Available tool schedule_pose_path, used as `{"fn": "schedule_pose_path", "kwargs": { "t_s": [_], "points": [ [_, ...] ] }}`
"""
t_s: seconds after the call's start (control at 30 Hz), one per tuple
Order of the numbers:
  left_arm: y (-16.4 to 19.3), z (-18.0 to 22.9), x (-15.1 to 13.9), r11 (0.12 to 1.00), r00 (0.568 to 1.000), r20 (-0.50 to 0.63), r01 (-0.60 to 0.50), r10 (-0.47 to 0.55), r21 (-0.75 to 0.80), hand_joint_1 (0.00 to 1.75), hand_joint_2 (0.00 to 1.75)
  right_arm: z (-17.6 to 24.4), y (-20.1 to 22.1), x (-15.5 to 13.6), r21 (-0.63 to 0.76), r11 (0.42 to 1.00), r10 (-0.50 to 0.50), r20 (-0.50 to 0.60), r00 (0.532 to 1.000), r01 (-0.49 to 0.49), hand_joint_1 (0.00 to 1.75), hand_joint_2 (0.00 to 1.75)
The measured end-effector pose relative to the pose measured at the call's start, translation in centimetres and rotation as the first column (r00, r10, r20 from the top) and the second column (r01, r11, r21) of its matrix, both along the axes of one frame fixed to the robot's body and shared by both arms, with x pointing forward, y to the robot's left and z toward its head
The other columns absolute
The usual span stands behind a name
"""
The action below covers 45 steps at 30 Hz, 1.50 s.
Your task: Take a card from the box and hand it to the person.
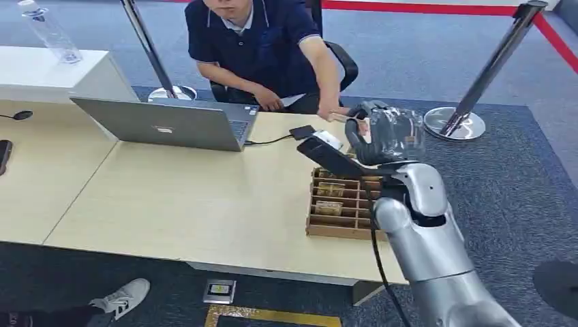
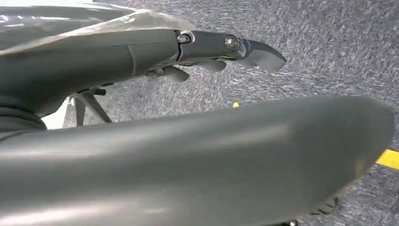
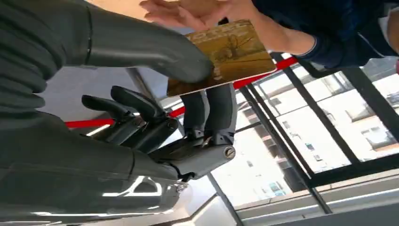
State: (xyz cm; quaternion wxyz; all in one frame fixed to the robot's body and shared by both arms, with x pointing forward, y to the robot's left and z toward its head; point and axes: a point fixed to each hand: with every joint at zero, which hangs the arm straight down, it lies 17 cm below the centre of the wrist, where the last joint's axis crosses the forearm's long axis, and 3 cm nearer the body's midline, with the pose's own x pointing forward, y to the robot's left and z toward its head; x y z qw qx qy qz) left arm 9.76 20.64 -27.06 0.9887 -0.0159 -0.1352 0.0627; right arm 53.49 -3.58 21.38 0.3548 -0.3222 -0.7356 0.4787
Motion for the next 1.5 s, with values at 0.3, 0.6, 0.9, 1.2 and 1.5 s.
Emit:
{"fn": "schedule_pose_path", "kwargs": {
  "t_s": [0.3, 0.6, 0.9, 1.2, 1.5],
  "points": [
    [0.0, 0.0, 0.1, 1.000, 1.000, 0.000, -0.014, 0.014, 0.004, 0.00, 0.00, 0.3, 1.8, 2.4, -0.036, 0.999, -0.005, -0.034, 0.999, 0.003, 1.75, 1.75],
    [0.0, 0.0, 0.0, 1.000, 1.000, -0.006, -0.010, 0.010, 0.004, 0.00, 0.00, -1.7, 3.6, 2.1, -0.055, 0.998, 0.017, -0.098, 0.995, -0.022, 1.75, 1.75],
    [0.4, 0.0, 0.1, 1.000, 1.000, 0.000, 0.001, -0.001, 0.011, 0.00, 0.00, -2.9, 4.0, 1.7, -0.053, 0.998, 0.013, -0.125, 0.992, -0.020, 1.55, 1.75],
    [0.4, -0.1, 0.0, 1.000, 1.000, -0.007, 0.002, -0.002, 0.011, 0.00, 0.00, -4.0, 3.8, 0.7, 0.036, 0.999, 0.026, -0.164, 0.986, -0.021, 0.00, 1.75],
    [0.4, -0.2, -0.5, 1.000, 0.999, -0.026, -0.027, 0.027, 0.006, 0.00, 0.00, -5.1, 1.5, -7.1, 0.333, 0.942, 0.093, -0.169, 0.981, -0.031, 0.00, 0.00]
  ]
}}
